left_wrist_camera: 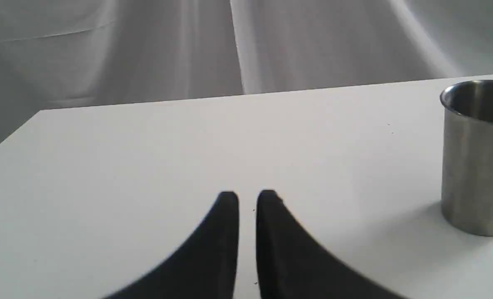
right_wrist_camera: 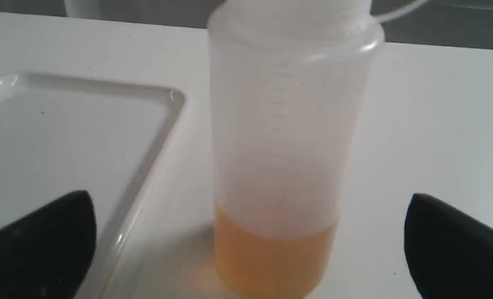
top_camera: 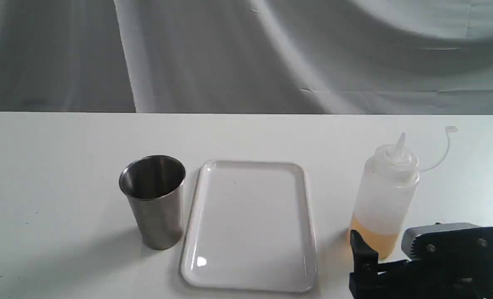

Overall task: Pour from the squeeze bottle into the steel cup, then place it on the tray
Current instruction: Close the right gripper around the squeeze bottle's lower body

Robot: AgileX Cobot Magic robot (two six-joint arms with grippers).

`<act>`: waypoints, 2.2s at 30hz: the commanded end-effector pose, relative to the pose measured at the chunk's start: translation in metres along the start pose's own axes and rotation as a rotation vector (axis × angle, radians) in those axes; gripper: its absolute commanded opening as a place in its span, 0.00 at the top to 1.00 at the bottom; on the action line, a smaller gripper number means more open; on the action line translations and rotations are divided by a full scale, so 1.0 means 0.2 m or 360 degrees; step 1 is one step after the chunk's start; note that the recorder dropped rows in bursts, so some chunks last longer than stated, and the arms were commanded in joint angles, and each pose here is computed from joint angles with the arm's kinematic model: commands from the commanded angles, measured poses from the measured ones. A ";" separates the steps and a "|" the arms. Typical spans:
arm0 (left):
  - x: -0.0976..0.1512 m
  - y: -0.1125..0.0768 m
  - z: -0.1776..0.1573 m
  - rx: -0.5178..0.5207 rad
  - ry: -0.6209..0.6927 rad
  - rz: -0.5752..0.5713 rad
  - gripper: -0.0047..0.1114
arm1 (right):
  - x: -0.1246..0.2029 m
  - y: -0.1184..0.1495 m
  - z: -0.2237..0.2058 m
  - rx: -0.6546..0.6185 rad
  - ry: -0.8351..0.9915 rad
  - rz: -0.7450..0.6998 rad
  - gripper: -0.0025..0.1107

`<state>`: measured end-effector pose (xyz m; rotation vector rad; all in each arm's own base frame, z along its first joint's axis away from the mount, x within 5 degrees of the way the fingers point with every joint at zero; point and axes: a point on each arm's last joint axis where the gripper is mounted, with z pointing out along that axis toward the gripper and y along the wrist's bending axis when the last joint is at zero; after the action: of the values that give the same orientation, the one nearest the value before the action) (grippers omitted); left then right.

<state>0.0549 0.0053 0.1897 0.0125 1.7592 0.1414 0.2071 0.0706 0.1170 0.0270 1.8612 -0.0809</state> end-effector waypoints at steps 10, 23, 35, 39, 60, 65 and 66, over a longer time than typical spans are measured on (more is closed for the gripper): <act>0.00 0.00 0.00 0.0002 -0.0013 0.0001 0.89 | -0.04 -0.04 0.06 0.0119 -0.0063 0.0078 0.05; 0.00 0.00 0.00 0.0002 -0.0013 0.0001 0.89 | -0.09 -0.04 0.13 0.0019 -0.0104 0.0058 0.05; 0.00 0.00 0.00 0.0002 -0.0013 0.0001 0.89 | 0.07 -0.01 0.24 0.0083 0.0039 -0.0018 0.05; 0.00 0.00 0.00 0.0002 -0.0013 0.0001 0.89 | 0.09 0.00 0.27 0.0103 0.0055 -0.0019 0.05; 0.00 0.00 0.00 0.0002 -0.0013 0.0001 0.89 | 0.07 -0.04 0.42 0.0139 -0.0007 0.0034 0.05; 0.00 0.00 0.00 0.0002 -0.0013 0.0001 0.89 | 0.10 -0.03 0.45 0.0044 0.0012 -0.0017 0.05; 0.00 0.00 0.00 0.0002 -0.0013 0.0001 0.89 | 0.11 -0.03 0.45 0.0048 0.0021 -0.0020 0.05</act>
<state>0.0549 0.0053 0.1897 0.0125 1.7592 0.1414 0.2848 0.0584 0.0729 0.0497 1.8771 -0.1273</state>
